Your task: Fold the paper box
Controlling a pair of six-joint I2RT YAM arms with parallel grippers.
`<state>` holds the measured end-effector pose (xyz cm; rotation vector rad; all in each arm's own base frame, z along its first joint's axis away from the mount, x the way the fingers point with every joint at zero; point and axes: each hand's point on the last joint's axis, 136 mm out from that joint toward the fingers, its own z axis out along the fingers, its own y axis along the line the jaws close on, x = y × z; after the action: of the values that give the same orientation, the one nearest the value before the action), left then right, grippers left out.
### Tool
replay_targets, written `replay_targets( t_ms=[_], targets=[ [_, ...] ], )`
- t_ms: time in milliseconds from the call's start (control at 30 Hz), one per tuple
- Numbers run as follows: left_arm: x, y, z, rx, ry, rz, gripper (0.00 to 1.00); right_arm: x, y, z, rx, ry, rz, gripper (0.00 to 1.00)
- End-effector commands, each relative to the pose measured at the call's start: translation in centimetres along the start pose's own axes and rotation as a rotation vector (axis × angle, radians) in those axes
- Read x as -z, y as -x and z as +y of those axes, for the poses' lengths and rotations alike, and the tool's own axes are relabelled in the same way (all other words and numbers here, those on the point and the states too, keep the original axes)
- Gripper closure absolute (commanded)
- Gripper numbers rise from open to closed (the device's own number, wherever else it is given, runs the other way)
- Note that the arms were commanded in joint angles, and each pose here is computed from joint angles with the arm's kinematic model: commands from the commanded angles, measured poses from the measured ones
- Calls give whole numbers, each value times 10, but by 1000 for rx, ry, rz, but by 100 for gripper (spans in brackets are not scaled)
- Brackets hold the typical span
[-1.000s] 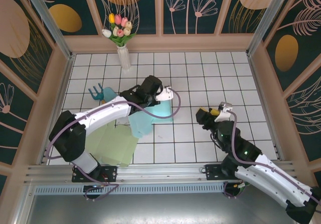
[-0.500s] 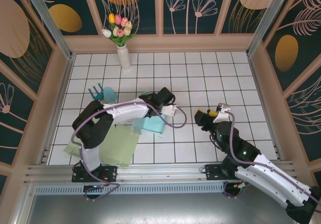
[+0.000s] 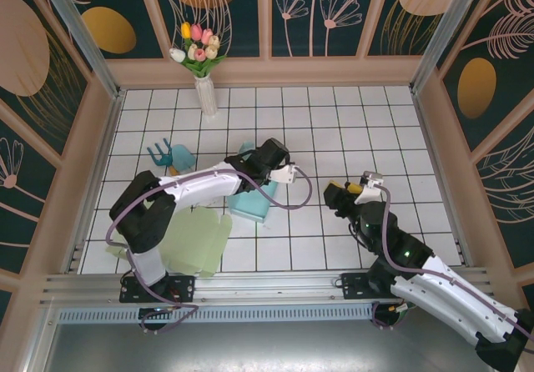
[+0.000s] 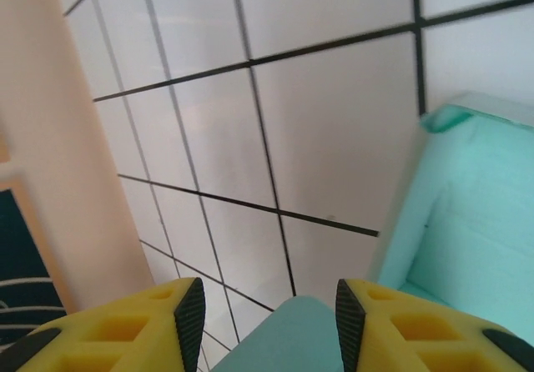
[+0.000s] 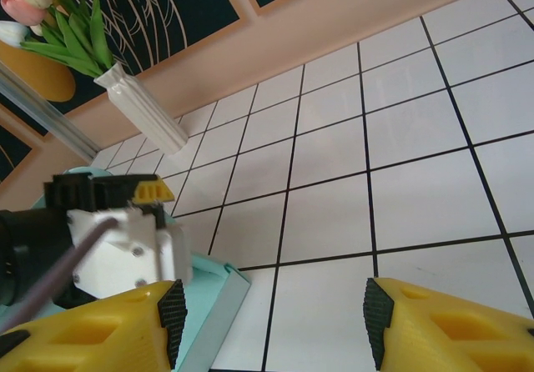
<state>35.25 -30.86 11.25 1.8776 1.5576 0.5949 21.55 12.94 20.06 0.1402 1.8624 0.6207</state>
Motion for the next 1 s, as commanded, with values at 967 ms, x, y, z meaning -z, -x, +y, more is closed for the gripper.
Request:
replay_targets(
  t_ms=[967],
  targets=[
    [109,-58,8,1538,115,-170,42,-21,-25,21,123,62,123,37]
  ],
)
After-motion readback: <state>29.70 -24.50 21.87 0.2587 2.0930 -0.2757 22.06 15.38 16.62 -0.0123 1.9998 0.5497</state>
